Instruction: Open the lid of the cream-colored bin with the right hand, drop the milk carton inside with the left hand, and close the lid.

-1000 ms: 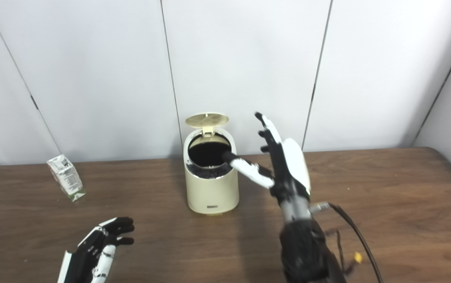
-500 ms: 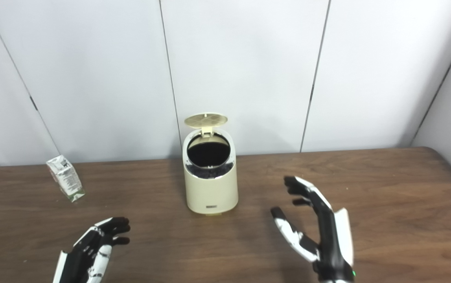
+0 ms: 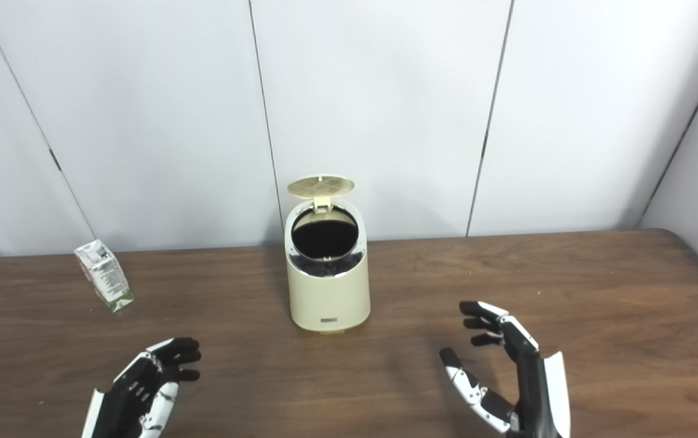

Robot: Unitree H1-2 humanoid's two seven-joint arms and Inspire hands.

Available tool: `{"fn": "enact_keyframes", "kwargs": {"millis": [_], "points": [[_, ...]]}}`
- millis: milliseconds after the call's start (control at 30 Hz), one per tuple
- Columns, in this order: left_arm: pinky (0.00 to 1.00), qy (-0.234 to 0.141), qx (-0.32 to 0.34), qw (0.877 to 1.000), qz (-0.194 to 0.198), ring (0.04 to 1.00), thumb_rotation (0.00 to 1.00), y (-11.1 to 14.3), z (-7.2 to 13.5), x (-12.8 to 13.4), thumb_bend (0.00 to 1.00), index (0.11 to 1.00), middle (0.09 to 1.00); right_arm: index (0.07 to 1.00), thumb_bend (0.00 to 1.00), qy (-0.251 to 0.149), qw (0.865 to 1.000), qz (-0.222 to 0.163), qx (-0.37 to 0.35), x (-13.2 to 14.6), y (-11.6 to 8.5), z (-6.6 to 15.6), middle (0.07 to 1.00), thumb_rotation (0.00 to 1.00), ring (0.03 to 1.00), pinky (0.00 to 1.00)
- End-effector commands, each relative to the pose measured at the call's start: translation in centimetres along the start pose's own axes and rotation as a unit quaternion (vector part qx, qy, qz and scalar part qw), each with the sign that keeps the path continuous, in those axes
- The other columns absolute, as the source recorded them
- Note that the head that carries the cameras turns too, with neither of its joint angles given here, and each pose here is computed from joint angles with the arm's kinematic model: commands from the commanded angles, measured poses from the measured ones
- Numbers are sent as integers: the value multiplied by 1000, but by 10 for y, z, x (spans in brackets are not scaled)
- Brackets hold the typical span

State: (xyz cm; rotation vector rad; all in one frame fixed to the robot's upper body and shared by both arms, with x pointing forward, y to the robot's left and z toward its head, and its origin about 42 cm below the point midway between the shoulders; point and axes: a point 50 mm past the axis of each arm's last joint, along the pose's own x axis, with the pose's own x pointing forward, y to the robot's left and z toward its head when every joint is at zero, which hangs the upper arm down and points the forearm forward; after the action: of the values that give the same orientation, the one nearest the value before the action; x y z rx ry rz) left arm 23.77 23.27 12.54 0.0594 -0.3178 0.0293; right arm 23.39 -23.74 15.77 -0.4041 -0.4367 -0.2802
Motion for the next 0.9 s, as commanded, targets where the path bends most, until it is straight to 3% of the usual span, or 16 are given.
{"fn": "enact_keyframes", "kwargs": {"millis": [0, 100, 167, 267, 367, 467, 567, 667, 733, 867], "points": [[637, -35, 8, 999, -1, 727, 438, -1, 13, 6, 241, 724, 744, 679, 220, -34, 999, -11, 15, 6, -2, 8, 702, 146, 663, 552], [603, -47, 38, 998, 8, 705, 320, -2, 15, 6, 280, 713, 729, 673, 226, -30, 999, -11, 8, 4, -7, 3, 702, 186, 666, 558], [577, -67, 65, 995, 23, 681, 186, 1, 23, 7, 412, 702, 708, 665, 230, -29, 1000, -12, -1, 4, -12, -1, 694, 219, 655, 535], [507, -112, 101, 987, 56, 622, 134, 10, 41, 10, 543, 659, 641, 674, 231, -23, 1000, -13, -3, 3, -20, -7, 698, 262, 671, 564], [464, -132, 124, 980, 82, 559, 142, 19, 55, 13, 529, 612, 573, 682, 229, -19, 1000, -15, -1, 3, -27, -12, 705, 273, 696, 607], [399, -123, 144, 976, 104, 486, 80, 28, 59, 16, 506, 511, 516, 669, 237, -20, 1000, -16, 3, 2, -34, -19, 700, 266, 686, 585], [361, -95, 163, 972, 136, 451, 67, 47, 56, 21, 505, 492, 506, 678, 235, -12, 1000, -8, -5, 0, -41, -28, 704, 316, 683, 579], [385, -70, 178, 967, 170, 477, 65, 59, 60, 27, 508, 493, 533, 691, 226, -2, 1000, -1, -11, -1, -49, -36, 713, 357, 688, 583], [463, -68, 193, 961, 188, 557, 112, 68, 64, 33, 694, 671, 620, 689, 220, 3, 1000, 2, -17, -2, -54, -41, 717, 342, 685, 579], [507, -91, 217, 943, 235, 598, 180, 84, 69, 45, 746, 703, 652, 681, 213, 0, 1000, 5, -16, -3, -64, -51, 717, 328, 695, 589]]}}
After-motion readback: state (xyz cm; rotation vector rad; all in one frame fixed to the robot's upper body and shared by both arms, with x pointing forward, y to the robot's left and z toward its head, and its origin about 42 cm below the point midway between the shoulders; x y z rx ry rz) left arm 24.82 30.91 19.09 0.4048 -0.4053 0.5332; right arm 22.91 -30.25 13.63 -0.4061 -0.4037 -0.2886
